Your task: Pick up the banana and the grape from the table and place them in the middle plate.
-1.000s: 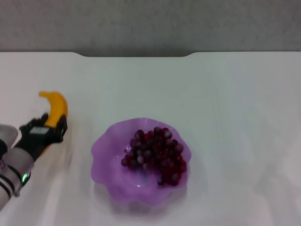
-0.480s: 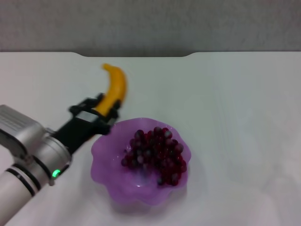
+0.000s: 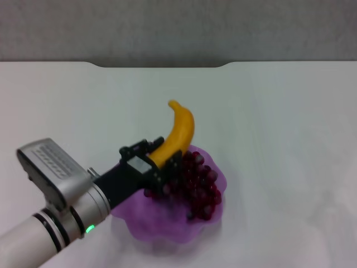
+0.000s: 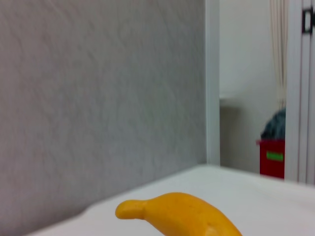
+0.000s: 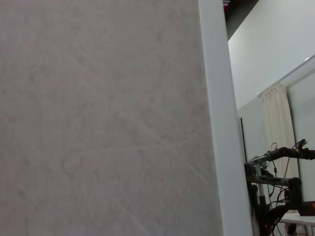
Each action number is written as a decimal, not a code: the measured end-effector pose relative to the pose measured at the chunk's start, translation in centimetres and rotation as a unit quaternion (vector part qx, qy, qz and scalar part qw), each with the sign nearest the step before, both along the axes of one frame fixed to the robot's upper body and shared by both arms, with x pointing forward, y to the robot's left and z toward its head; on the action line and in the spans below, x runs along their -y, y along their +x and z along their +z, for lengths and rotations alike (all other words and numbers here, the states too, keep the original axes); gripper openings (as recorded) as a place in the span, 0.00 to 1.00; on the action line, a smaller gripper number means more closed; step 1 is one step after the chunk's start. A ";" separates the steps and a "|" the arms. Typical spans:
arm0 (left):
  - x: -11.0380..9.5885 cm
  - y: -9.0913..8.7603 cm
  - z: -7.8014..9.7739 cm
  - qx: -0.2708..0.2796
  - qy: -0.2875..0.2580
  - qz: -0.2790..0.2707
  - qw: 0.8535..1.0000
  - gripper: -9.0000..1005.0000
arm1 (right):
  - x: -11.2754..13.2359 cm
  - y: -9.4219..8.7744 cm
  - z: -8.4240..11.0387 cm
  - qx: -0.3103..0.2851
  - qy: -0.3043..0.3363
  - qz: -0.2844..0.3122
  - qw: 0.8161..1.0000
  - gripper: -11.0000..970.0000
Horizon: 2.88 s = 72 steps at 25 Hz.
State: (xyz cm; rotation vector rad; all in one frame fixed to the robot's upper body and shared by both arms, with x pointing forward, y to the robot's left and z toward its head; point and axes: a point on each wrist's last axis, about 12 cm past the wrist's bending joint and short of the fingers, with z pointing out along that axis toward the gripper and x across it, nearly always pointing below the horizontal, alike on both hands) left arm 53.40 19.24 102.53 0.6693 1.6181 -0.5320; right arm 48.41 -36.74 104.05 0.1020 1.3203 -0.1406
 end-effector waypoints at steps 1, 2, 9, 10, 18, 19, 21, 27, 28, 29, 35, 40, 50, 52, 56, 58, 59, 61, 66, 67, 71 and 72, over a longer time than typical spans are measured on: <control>0.2 -0.1 -0.3 -0.005 0.010 0.000 1.000 0.57 | 0.0 0.0 0.0 0.000 0.000 0.000 1.000 0.01; 0.3 -0.3 -0.7 -0.011 0.024 0.000 1.000 0.57 | 0.0 0.1 0.0 0.000 0.000 0.001 1.000 0.01; 0.3 -0.7 -1.7 -0.020 0.064 0.004 0.998 0.59 | -0.1 0.1 0.0 0.000 0.000 0.002 1.000 0.01; 0.3 -0.7 -1.8 -0.021 0.066 0.005 0.998 0.59 | -0.1 0.1 0.0 0.001 0.000 0.002 1.000 0.01; 0.5 -0.9 -2.0 -0.031 0.071 0.007 0.997 0.61 | 0.0 0.0 0.0 0.000 0.001 0.001 1.000 0.01; 0.4 -1.0 -2.0 -0.030 0.070 0.007 0.997 0.61 | 0.0 0.0 0.0 0.000 0.001 0.000 1.000 0.01; 0.4 -1.4 -1.9 -0.021 0.064 0.005 0.998 0.61 | 0.0 0.0 0.0 -0.001 0.001 0.000 1.000 0.01; 0.3 -1.7 -1.6 -0.005 0.054 0.012 0.998 0.63 | 0.1 -0.1 -0.1 -0.002 0.002 -0.003 1.000 0.01; 0.3 -1.7 -1.6 -0.005 0.054 0.012 0.998 0.63 | 0.1 -0.1 -0.1 -0.003 0.002 -0.002 1.000 0.01; 0.3 -1.7 -1.5 -0.004 0.053 0.012 0.999 0.63 | 0.1 -0.1 -0.1 -0.003 0.002 -0.002 1.000 0.01; 0.0 -1.8 -0.9 0.017 0.033 0.029 0.999 0.83 | 0.1 -0.1 -0.2 -0.005 0.001 -0.001 1.000 0.01; -1.0 -2.4 0.5 0.097 0.014 0.058 0.994 0.83 | 0.0 0.0 -0.2 -0.006 0.002 0.000 1.000 0.01; -5.1 -2.9 2.4 0.173 -0.059 0.169 0.969 0.83 | 0.0 0.1 -0.1 -0.005 0.004 -0.001 1.000 0.01; -6.0 -3.1 2.4 0.180 -0.063 0.194 0.962 0.82 | 0.0 0.1 -0.1 -0.004 0.004 -0.002 1.000 0.01; -7.7 -3.3 2.4 0.195 -0.072 0.238 0.949 0.81 | 0.1 0.1 -0.1 -0.005 0.003 -0.003 1.000 0.01; -8.4 -3.2 2.3 0.195 -0.075 0.258 0.943 0.81 | 0.1 0.2 -0.1 -0.006 0.003 -0.003 1.000 0.01; -8.7 -3.2 2.3 0.194 -0.076 0.267 0.941 0.81 | 0.1 0.3 -0.1 -0.009 0.004 -0.003 1.000 0.01; -9.2 -3.2 2.1 0.189 -0.077 0.284 0.937 0.80 | 0.0 0.4 -0.2 -0.012 0.005 -0.003 1.000 0.01; -10.4 -3.0 1.5 0.167 -0.081 0.321 0.929 0.80 | 0.0 0.5 -0.2 -0.012 0.006 -0.004 1.000 0.01; -10.7 -3.0 1.3 0.156 -0.084 0.328 0.928 0.80 | 0.0 0.5 -0.2 -0.012 0.007 -0.004 1.000 0.01; -11.3 -2.6 0.3 0.109 -0.086 0.339 0.930 0.79 | 0.1 0.6 -0.3 -0.017 0.008 -0.005 1.000 0.01; -11.5 -2.4 0.0 0.097 -0.081 0.341 0.931 0.79 | 0.1 0.6 -0.3 -0.019 0.010 -0.006 1.000 0.01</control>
